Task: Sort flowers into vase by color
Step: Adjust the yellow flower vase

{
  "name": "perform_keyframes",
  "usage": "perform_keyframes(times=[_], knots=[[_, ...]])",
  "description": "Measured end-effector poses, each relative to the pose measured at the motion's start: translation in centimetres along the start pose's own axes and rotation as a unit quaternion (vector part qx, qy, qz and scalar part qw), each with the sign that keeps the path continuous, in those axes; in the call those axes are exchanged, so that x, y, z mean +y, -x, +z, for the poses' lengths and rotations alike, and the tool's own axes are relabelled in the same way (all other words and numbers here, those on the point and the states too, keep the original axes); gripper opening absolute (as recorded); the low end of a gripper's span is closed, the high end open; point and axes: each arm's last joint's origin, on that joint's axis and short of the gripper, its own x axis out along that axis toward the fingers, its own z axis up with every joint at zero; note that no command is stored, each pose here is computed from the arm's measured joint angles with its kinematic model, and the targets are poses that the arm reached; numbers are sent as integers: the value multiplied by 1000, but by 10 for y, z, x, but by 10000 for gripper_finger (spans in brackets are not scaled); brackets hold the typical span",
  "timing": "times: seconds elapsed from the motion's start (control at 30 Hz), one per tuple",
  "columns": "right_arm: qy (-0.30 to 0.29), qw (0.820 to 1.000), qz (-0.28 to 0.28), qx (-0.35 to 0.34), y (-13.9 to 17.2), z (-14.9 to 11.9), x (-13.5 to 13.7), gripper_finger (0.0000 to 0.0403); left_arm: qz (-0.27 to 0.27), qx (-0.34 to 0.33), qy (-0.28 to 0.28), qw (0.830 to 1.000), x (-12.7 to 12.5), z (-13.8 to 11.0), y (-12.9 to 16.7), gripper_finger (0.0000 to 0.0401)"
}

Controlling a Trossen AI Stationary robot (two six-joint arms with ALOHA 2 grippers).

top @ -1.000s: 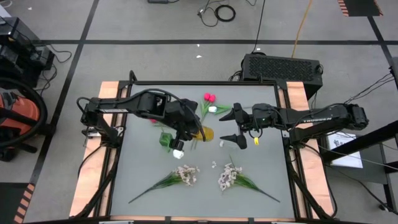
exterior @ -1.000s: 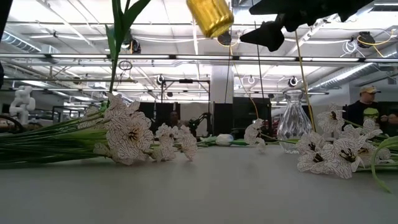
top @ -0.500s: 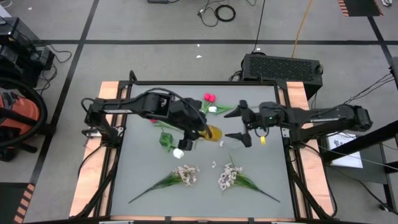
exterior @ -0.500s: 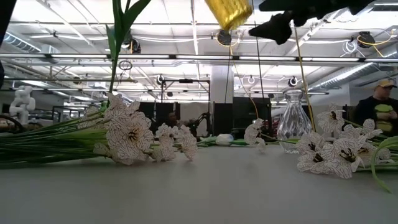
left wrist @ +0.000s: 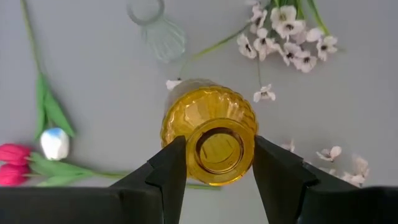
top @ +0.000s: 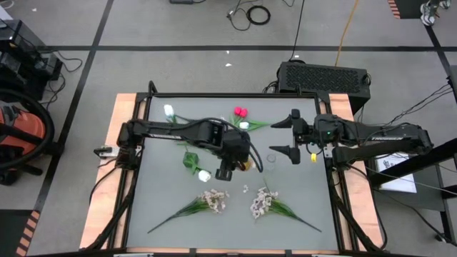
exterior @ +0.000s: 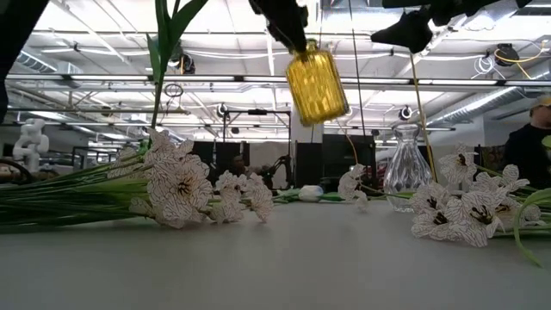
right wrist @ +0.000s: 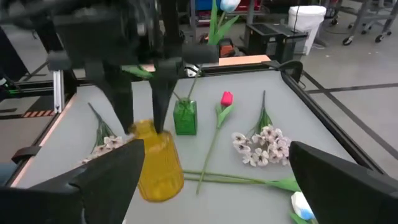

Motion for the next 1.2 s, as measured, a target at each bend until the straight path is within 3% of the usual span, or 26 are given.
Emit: perform_keyframes(times=[0.33,0.6,0.83,1.07,1.2], knots=[[13,1000,-1,28,-16,-6,0,391,-17,39,-5,999,8,-3,-30,166],[0,999,23,33,-24,-7,3,391,-13,41,-4,999,18,-5,-31,166],[12,992,63,105,-49,-38,18,391,-17,58,-12,998,18,-11,-38,166],[1,997,52,59,-75,-76,25,379,-17,58,-14,998,17,-11,-39,166],[17,998,28,49,-88,-83,28,378,-16,54,-17,998,18,-9,-44,166]])
